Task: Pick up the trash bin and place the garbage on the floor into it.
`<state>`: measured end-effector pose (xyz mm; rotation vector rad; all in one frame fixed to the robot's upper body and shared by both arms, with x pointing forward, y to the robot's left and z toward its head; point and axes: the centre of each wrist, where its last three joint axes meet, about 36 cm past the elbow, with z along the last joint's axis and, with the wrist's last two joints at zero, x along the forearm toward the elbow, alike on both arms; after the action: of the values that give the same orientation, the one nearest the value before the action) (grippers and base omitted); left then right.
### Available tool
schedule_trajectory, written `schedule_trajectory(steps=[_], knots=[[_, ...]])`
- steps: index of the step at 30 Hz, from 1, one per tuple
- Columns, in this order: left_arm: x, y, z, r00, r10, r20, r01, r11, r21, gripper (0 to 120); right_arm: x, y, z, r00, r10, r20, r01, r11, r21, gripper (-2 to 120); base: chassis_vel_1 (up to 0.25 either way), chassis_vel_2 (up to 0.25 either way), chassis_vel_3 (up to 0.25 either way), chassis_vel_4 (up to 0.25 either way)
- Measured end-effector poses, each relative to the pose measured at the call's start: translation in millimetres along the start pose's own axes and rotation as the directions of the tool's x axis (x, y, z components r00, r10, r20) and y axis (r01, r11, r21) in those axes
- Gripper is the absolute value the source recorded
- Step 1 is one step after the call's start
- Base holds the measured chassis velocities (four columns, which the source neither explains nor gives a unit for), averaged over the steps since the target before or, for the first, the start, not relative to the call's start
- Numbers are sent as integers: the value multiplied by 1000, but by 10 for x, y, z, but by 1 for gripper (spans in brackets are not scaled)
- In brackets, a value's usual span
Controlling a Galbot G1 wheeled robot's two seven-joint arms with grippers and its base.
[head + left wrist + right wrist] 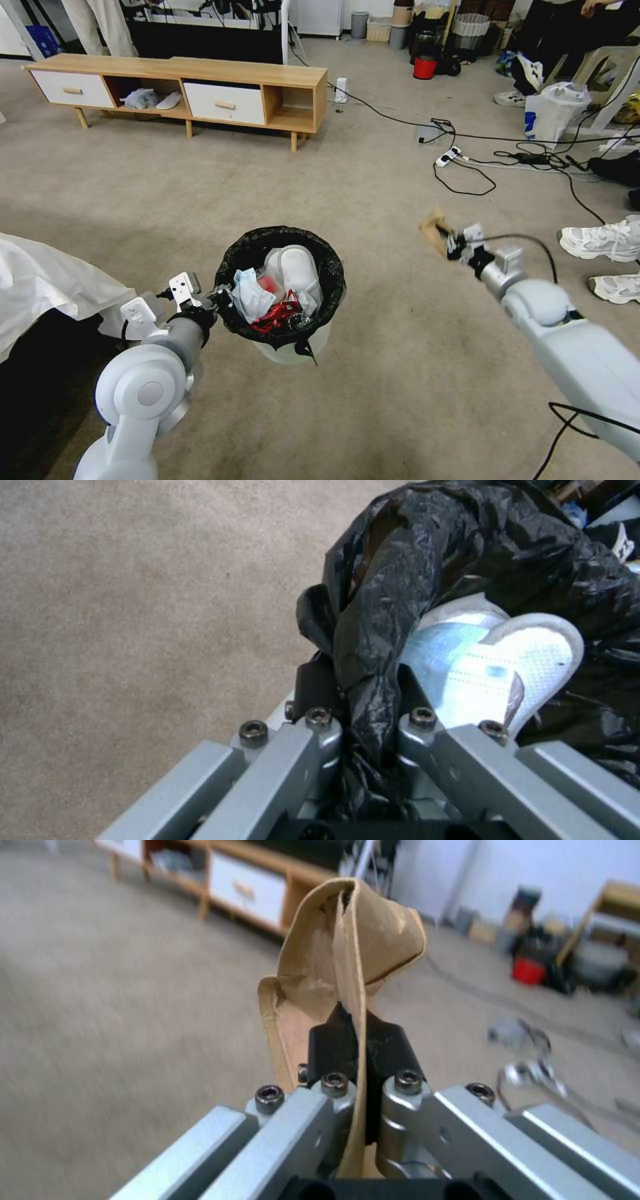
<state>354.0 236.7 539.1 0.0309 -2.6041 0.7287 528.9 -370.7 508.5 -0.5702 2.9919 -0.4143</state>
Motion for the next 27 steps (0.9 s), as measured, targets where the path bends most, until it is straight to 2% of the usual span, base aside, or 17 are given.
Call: schedule_trajectory(steps=[2, 3, 4, 5, 11, 13, 14, 16, 20, 23, 24, 26, 27], knots=[[0, -1, -10, 1000, 1, -1, -1, 1000, -3, 4, -16, 52, -382, 995, -28, 92, 28, 1000, 3, 0, 0, 0, 0, 0], [0, -1, -10, 1000, 1, -1, -1, 1000, -3, 4, -16, 52, -382, 995, -28, 92, 28, 1000, 3, 0, 0, 0, 0, 0], [-3, -7, -27, 1000, 4, 0, -4, 1000, -5, 4, -8, 167, -823, 975, -91, 202, 94, 996, -6, 0, 0, 0, 0, 0], [-7, -9, -27, 1000, 5, -1, -5, 1000, -6, 4, -2, 218, -965, 964, -119, 239, 125, 992, -11, 0, 0, 0, 0, 0], [-21, -13, -14, 1000, 6, -7, -6, 1000, -7, 4, 18, 379, -1288, 924, -204, 324, 225, 974, -28, 0, 0, 0, 0, 0], [-30, -17, -4, 1000, 7, -11, -7, 1000, -6, 4, 61, 552, -1526, 872, -301, 386, 338, 941, -30, 0, 0, 0, 0, 0], [-30, -17, -4, 1000, 7, -11, -7, 1000, -6, 4, 61, 552, -1526, 872, -301, 386, 338, 941, -30, 0, 0, 0, 0, 0], [-32, -13, 1, 1000, 6, -12, -6, 1000, -6, 4, 98, 689, -1652, 807, -405, 430, 445, 895, 6, 0, 0, 0, 0, 0], [-32, -12, 7, 1000, 5, -13, -6, 1000, -5, 4, 112, 764, -1663, 771, -452, 448, 503, 864, 7, 0, 0, 0, 0, 0], [-35, -16, 15, 1000, 6, -14, -6, 1000, -2, 4, 96, 839, -1603, 690, -536, 487, 597, 801, 35, 0, 0, 0, 0, 0], [-35, -16, 15, 1000, 6, -14, -6, 1000, -2, 4, 96, 839, -1603, 690, -536, 487, 597, 801, 35, 0, 0, 0, 0, 0], [-41, -16, 29, 1000, 6, -18, -6, 1000, -1, 4, 76, 890, -1546, 624, -594, 508, 663, 747, 59, 0, 0, 0, 0, 0], [-41, -16, 29, 1000, 6, -18, -6, 1000, -1, 4, 76, 890, -1546, 624, -594, 508, 663, 747, 59, 0, 0, 0, 0, 0]])
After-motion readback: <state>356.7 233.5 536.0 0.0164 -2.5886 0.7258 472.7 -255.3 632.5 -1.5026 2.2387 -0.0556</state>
